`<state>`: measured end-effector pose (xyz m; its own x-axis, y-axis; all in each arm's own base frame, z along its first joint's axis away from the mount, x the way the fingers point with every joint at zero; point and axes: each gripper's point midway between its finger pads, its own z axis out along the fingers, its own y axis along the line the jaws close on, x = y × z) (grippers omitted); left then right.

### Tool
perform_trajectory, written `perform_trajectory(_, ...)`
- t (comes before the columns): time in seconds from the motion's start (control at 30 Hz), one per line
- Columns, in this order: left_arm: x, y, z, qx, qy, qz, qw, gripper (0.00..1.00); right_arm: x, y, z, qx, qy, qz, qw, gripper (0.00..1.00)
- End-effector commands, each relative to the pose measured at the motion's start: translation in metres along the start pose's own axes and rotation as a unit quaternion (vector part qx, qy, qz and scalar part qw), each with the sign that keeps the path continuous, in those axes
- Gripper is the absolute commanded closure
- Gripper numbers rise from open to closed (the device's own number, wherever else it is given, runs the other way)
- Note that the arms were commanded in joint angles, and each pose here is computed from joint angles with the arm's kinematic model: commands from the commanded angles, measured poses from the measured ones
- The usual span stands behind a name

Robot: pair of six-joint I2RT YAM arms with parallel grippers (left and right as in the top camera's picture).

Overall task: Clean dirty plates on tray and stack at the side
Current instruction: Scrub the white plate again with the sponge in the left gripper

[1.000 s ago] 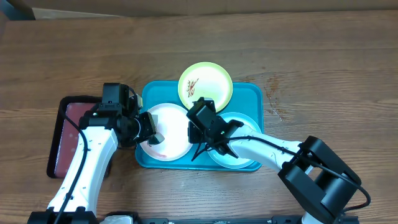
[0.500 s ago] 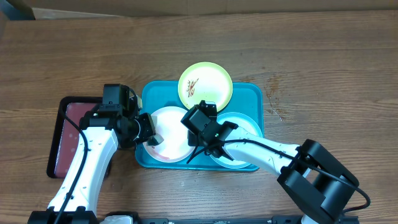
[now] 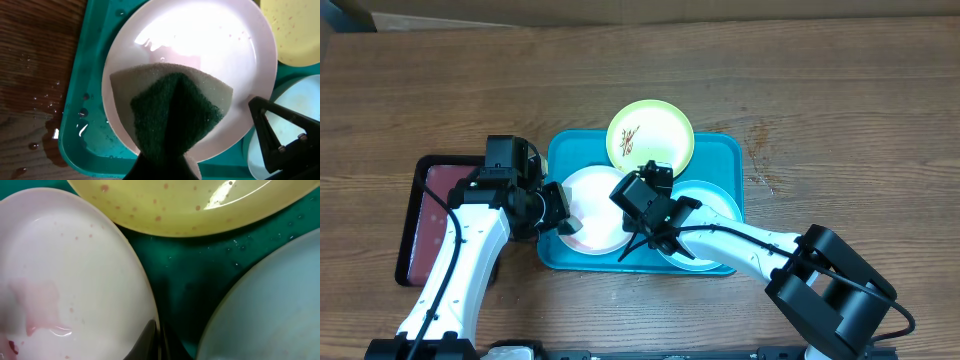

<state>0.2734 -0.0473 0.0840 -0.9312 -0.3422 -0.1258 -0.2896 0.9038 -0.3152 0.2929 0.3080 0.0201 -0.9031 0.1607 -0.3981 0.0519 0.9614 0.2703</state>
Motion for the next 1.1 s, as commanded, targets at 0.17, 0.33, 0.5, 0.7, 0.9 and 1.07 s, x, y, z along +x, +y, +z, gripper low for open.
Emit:
perform_trajectory(0.17,-0.001,0.001,0.002,-0.001,-0.005,-0.032,0.999,0.96,0.006,0.001,0.024,0.006,0.004,0.027,1.0,0.96)
perform_trajectory(0.33,-0.006,-0.001,0.002,0.003,-0.015,-0.033,0.999,0.96,0.005,0.005,0.024,-0.003,0.005,0.028,1.0,0.96)
perform_trajectory(0.5,-0.01,0.008,0.009,-0.021,-0.016,-0.042,0.999,0.96,0.006,0.006,0.024,-0.006,0.008,0.028,1.0,0.96)
perform_trajectory(0.7,-0.016,0.014,0.039,-0.03,0.006,-0.055,0.998,0.96,0.007,0.007,0.024,-0.006,0.009,0.028,1.0,0.96)
perform_trajectory(0.9,-0.022,0.013,0.059,-0.022,0.015,-0.068,0.997,0.96,0.007,0.006,0.024,-0.006,0.009,0.027,1.0,0.96)
perform_trajectory(1.07,-0.004,0.028,0.078,-0.06,0.061,-0.077,0.993,0.96,0.005,0.007,0.024,-0.008,0.007,0.03,1.0,0.96)
